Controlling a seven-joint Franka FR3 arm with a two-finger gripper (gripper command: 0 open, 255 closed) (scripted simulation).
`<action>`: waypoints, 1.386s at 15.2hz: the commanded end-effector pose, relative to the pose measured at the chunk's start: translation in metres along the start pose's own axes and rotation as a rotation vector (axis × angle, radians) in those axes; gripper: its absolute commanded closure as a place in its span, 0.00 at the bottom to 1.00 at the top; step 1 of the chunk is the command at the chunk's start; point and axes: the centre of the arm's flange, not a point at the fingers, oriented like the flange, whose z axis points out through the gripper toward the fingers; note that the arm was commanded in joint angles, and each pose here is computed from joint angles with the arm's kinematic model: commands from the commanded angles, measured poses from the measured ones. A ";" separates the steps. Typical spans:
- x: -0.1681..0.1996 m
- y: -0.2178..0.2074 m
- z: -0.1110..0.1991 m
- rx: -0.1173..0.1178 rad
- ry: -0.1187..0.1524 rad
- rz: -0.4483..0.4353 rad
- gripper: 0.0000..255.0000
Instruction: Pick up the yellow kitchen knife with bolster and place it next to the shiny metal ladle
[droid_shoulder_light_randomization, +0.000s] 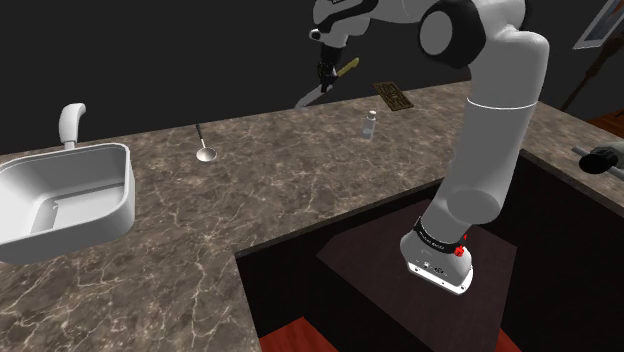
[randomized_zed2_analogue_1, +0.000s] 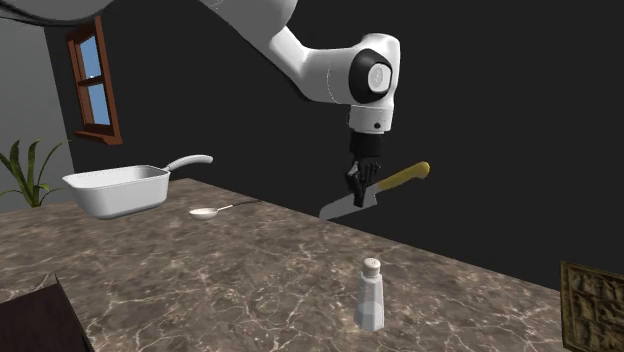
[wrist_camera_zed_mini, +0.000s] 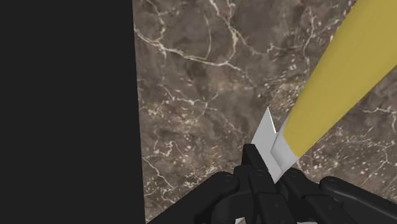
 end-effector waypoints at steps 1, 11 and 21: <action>0.022 -0.014 0.001 -0.001 0.000 0.001 1.00; 0.131 -0.088 0.009 -0.001 0.000 0.001 1.00; 0.239 -0.163 0.017 -0.001 0.000 0.001 1.00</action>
